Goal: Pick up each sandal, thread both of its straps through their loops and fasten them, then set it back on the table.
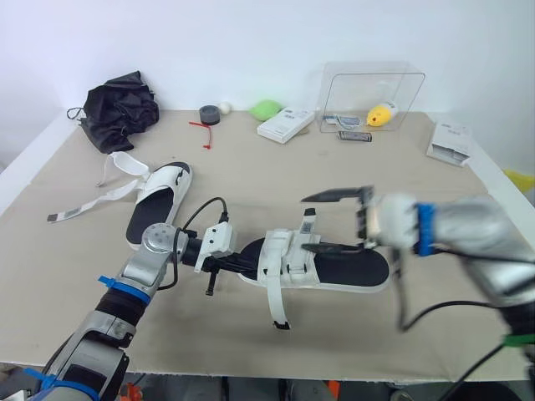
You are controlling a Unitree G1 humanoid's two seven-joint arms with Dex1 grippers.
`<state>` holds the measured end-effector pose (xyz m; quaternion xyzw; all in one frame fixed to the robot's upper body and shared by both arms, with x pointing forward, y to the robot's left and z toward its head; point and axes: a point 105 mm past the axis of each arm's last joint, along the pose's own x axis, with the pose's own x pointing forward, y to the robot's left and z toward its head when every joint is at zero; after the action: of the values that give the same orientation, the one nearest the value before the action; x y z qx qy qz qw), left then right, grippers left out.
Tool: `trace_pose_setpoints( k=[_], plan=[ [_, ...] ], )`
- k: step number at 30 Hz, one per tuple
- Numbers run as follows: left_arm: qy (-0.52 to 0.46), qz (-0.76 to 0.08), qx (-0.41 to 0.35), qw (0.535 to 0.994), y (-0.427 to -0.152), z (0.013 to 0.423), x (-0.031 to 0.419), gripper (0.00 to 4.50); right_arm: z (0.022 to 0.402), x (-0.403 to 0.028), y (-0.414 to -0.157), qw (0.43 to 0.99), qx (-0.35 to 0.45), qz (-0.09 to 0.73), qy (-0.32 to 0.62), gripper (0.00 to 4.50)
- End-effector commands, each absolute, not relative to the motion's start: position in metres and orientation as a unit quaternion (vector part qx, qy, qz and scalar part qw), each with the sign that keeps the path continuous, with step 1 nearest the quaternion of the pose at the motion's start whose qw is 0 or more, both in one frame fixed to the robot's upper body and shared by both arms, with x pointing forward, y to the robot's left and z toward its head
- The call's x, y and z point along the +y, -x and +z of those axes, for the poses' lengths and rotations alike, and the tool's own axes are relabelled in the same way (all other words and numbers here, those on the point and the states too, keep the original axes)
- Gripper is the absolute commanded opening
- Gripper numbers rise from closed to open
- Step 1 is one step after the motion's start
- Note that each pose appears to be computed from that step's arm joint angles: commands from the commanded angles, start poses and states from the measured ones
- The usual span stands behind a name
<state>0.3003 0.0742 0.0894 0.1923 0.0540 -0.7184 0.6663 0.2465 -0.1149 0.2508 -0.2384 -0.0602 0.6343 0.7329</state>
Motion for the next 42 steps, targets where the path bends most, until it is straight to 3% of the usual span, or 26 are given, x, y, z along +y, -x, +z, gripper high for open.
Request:
trace_pose_setpoints(
  k=[1,3,5,13,18,24,35,37,39,42],
  plan=[
    [-0.209,-0.727,0.128,0.641,-0.288,0.055,0.078,0.00,0.245,-0.110,-0.201,0.705,0.106,0.696,0.088,3.77],
    [-0.209,-0.723,0.129,0.645,-0.290,0.055,0.076,0.00,0.238,-0.108,-0.183,0.695,0.189,0.694,-0.007,3.77],
    [-0.207,-0.721,0.131,0.648,-0.290,0.055,0.075,0.00,0.232,-0.104,-0.173,0.689,0.217,0.689,-0.054,3.77],
    [-0.199,-0.720,0.137,0.651,-0.285,0.052,0.076,0.00,0.172,-0.091,-0.184,0.751,0.300,0.576,-0.121,3.77],
    [-0.197,-0.719,0.138,0.651,-0.284,0.054,0.076,0.00,0.135,-0.091,-0.196,0.761,0.375,0.503,-0.165,3.77],
    [-0.200,-0.720,0.140,0.650,-0.284,0.055,0.076,0.00,0.113,-0.083,-0.201,0.756,0.415,0.474,-0.179,3.77],
    [-0.206,-0.719,0.136,0.650,-0.288,0.058,0.074,0.00,0.115,-0.075,-0.209,0.749,0.420,0.480,-0.178,3.77],
    [-0.205,-0.719,0.137,0.651,-0.287,0.057,0.074,0.00,0.115,-0.075,-0.210,0.752,0.419,0.479,-0.175,2.66],
    [-0.203,-0.718,0.136,0.651,-0.286,0.057,0.074,0.00,0.115,-0.077,-0.211,0.753,0.418,0.478,-0.175,1.97],
    [-0.194,-0.719,0.132,0.654,-0.285,0.060,0.073,0.00,0.114,-0.079,-0.213,0.755,0.418,0.475,-0.173,0.54]
  ],
)
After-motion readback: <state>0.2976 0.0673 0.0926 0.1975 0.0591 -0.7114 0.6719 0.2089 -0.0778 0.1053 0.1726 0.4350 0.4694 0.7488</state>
